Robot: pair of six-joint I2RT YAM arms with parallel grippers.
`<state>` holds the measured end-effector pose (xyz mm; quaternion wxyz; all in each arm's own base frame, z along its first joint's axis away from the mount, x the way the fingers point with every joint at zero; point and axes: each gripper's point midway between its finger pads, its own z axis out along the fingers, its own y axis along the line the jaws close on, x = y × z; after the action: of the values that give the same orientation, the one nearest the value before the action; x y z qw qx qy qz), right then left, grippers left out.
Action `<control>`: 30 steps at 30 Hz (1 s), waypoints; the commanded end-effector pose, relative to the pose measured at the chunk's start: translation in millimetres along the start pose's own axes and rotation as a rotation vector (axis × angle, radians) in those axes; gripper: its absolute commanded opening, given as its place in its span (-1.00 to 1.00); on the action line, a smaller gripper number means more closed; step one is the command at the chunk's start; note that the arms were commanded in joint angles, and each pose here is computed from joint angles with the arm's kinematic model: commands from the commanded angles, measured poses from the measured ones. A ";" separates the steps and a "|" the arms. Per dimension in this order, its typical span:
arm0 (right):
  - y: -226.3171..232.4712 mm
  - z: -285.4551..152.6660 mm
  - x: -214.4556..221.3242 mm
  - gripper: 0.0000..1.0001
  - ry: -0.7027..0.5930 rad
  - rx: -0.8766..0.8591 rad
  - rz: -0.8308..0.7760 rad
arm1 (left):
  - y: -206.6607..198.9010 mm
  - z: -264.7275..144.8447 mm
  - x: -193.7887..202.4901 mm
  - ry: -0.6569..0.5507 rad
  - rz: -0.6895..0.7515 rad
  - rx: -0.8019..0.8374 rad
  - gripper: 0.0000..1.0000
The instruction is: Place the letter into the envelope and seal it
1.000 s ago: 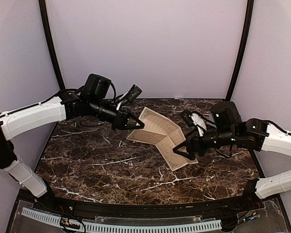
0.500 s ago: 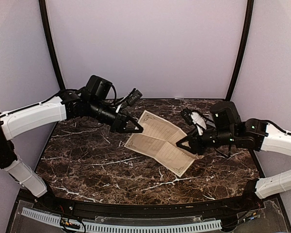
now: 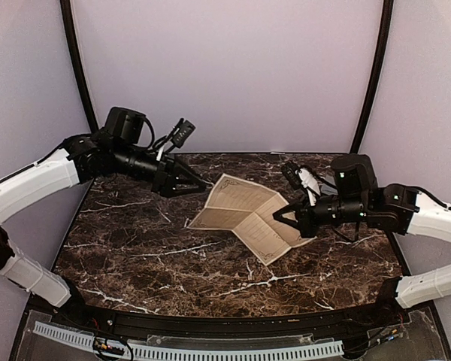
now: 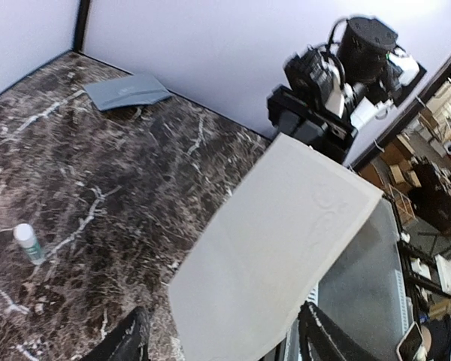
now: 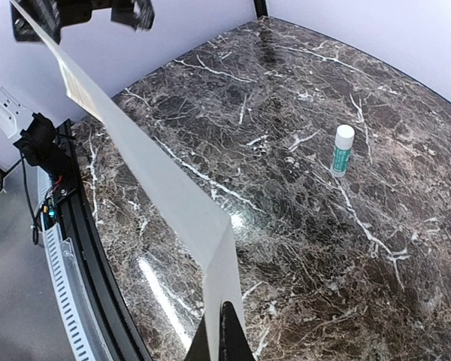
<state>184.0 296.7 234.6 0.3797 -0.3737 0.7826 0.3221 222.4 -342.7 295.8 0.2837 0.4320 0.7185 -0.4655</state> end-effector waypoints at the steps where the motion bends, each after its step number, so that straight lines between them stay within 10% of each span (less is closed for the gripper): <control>1: 29.1 -15.5 -32.8 -1.00 -0.121 -0.134 -0.036 | 7.5 -58.2 -34.4 -0.176 0.012 -0.108 0.39; 7: 55.4 -24.7 -53.9 -1.00 -0.163 -0.271 -0.060 | 29.7 -74.5 -53.8 -0.258 -0.007 -0.192 0.56; 30: 69.7 -11.2 -72.6 -1.00 -0.214 -0.380 -0.028 | -39.2 46.3 0.1 0.022 0.140 0.274 0.42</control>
<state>158.9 341.8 297.2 0.3767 -0.4106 0.6858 0.4681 198.8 -386.3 285.8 0.2483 0.4994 0.6526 -0.5129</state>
